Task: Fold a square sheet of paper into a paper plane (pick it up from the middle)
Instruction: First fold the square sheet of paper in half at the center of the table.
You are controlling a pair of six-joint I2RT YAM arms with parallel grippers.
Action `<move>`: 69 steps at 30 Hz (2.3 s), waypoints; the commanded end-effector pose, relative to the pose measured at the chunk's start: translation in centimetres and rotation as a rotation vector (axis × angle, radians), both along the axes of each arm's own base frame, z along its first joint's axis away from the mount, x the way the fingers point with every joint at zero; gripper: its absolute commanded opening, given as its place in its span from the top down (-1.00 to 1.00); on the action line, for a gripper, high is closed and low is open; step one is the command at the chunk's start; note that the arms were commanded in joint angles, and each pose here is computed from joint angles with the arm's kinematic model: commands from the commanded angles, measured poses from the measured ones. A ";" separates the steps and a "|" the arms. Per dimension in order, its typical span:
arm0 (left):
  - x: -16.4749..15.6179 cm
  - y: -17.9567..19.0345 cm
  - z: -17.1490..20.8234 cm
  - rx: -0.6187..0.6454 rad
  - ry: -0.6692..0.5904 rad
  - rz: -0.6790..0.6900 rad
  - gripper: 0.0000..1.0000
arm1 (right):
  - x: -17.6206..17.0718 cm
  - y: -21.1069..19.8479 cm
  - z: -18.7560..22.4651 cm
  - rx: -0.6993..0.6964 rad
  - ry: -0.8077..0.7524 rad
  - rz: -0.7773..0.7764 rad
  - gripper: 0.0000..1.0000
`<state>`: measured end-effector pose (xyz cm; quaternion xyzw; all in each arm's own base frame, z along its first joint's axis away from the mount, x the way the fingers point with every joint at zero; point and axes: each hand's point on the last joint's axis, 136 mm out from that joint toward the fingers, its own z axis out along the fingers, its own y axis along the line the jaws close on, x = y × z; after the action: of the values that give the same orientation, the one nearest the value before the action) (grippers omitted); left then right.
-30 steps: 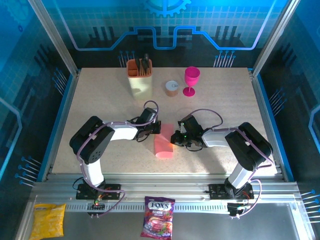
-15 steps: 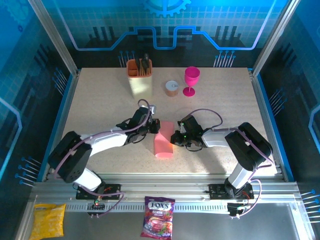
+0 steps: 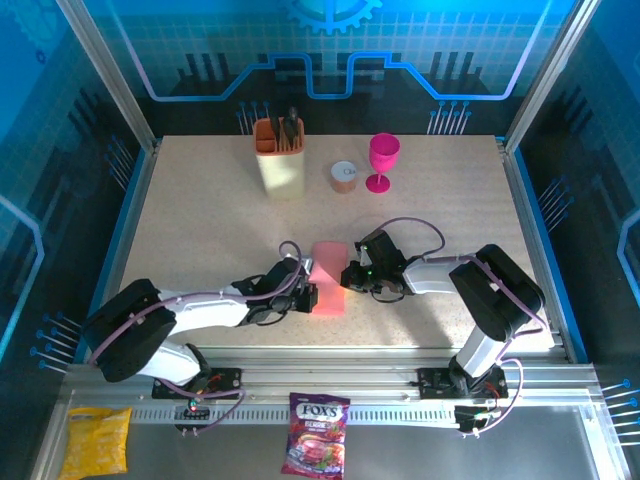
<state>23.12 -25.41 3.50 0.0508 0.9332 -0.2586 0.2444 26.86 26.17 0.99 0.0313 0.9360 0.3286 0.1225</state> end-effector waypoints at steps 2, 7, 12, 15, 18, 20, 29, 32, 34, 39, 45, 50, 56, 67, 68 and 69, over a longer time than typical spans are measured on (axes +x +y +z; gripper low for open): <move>-0.5 0.3 -1.2 0.006 0.011 0.024 1.00 | -3.8 -3.3 -5.2 -0.207 0.146 0.000 1.00; -1.2 1.5 -2.8 0.047 0.036 0.044 1.00 | -3.7 -3.3 -5.3 -0.206 0.146 -0.001 1.00; -1.5 1.9 -2.7 0.050 0.038 0.047 1.00 | -3.8 -3.2 -5.3 -0.203 0.147 0.002 1.00; -1.3 1.5 -1.0 0.018 0.014 0.046 1.00 | -3.8 -3.3 -5.3 -0.202 0.147 0.002 1.00; -0.9 0.9 1.4 -0.029 -0.021 0.043 1.00 | -3.8 -3.4 -5.2 -0.206 0.147 0.001 1.00; -0.6 0.6 2.6 -0.050 -0.041 0.039 1.00 | -3.9 -3.4 -5.2 -0.207 0.147 0.002 1.00; -1.0 -1.0 2.1 -0.084 -0.016 -0.005 1.00 | -3.9 -3.4 -5.4 -0.210 0.152 0.003 1.00; -1.6 -1.2 1.0 -0.086 0.006 -0.012 1.00 | -3.9 -3.3 -5.4 -0.209 0.152 0.004 1.00; -2.2 -1.3 0.0 -0.081 0.023 -0.014 1.00 | -3.9 -3.3 -5.3 -0.209 0.152 0.006 1.00; -3.3 -0.7 -2.5 -0.046 0.067 -0.006 1.00 | -3.8 -3.2 -5.3 -0.210 0.149 0.013 1.00; -2.7 -1.0 -0.3 -0.064 0.029 -0.005 1.00 | -3.7 -3.1 -5.1 -0.217 0.137 0.043 1.00; 0.3 -1.5 4.6 -0.081 -0.070 0.002 1.00 | -3.2 -3.1 -4.6 -0.251 0.093 0.104 1.00; 5.3 -0.2 6.3 -0.099 -0.095 0.044 1.00 | -2.7 -3.6 -4.2 -0.285 0.064 0.154 1.00; 8.5 -0.7 4.1 -0.057 -0.084 -0.042 1.00 | -2.9 -3.6 -4.7 -0.278 0.089 0.155 1.00; 8.7 -0.6 3.8 -0.055 -0.079 -0.037 1.00 | -3.0 -3.7 -4.8 -0.279 0.093 0.155 1.00; 9.0 -0.5 3.5 -0.054 -0.079 -0.028 1.00 | -3.0 -3.7 -4.8 -0.281 0.093 0.154 1.00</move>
<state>31.30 -25.50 6.71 0.0489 0.9186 -0.2787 0.2760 27.20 26.34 1.04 -0.0611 0.9455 0.2913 0.1319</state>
